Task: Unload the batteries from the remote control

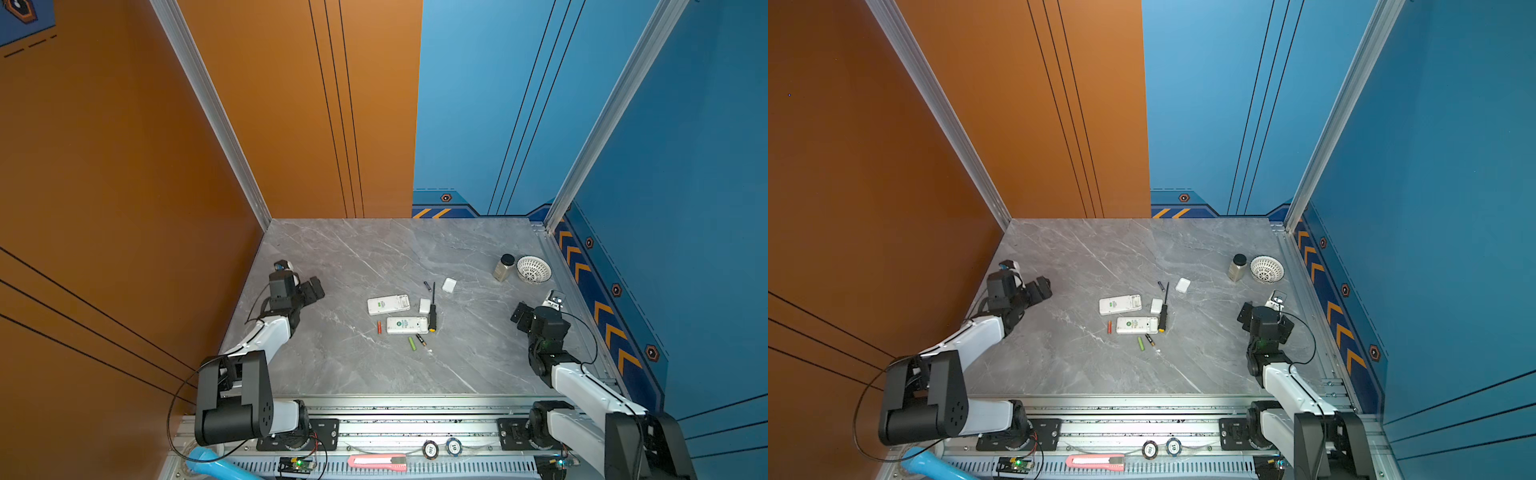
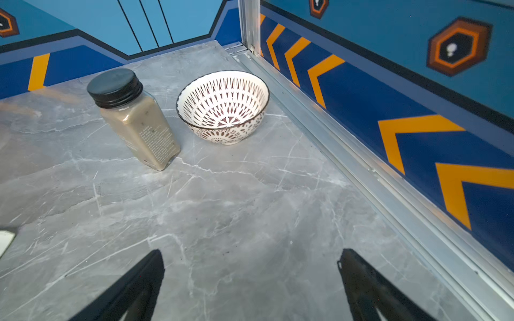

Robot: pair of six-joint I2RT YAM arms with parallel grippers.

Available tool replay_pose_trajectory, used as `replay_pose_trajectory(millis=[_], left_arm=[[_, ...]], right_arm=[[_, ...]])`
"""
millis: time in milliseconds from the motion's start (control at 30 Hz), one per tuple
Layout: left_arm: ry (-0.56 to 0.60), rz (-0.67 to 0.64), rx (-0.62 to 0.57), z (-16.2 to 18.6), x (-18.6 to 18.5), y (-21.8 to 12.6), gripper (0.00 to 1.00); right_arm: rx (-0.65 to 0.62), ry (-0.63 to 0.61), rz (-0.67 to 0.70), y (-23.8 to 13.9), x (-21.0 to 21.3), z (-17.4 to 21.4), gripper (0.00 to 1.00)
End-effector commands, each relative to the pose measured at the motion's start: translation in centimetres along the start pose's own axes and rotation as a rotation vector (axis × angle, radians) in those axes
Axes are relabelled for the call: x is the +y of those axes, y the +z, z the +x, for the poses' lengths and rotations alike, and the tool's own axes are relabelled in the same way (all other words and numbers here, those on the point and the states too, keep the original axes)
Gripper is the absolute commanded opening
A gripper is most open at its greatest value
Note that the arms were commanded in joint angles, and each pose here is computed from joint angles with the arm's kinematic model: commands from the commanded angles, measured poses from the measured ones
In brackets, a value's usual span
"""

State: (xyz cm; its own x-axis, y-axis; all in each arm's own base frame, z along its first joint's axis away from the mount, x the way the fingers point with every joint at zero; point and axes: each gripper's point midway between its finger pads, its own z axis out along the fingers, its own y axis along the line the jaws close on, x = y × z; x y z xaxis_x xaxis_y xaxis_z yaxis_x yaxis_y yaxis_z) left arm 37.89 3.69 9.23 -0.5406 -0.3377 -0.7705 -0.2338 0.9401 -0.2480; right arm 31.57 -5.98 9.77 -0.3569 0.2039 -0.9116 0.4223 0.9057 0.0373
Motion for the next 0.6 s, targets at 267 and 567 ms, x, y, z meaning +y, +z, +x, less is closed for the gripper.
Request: replay_pose_trajectory(millis=[267, 567], left_arm=[[0.279, 0.201, -0.301, -0.5, -3.4, 0.2, 0.98], [0.329, 0.083, -0.255, 0.5, -3.3, 1.6, 0.98]], right_arm=[[-0.132, -0.109, -0.108, 4.7, 5.0, -1.8, 1.00], [-0.099, -0.114, -0.080, 4.9, 4.8, -1.8, 1.00]])
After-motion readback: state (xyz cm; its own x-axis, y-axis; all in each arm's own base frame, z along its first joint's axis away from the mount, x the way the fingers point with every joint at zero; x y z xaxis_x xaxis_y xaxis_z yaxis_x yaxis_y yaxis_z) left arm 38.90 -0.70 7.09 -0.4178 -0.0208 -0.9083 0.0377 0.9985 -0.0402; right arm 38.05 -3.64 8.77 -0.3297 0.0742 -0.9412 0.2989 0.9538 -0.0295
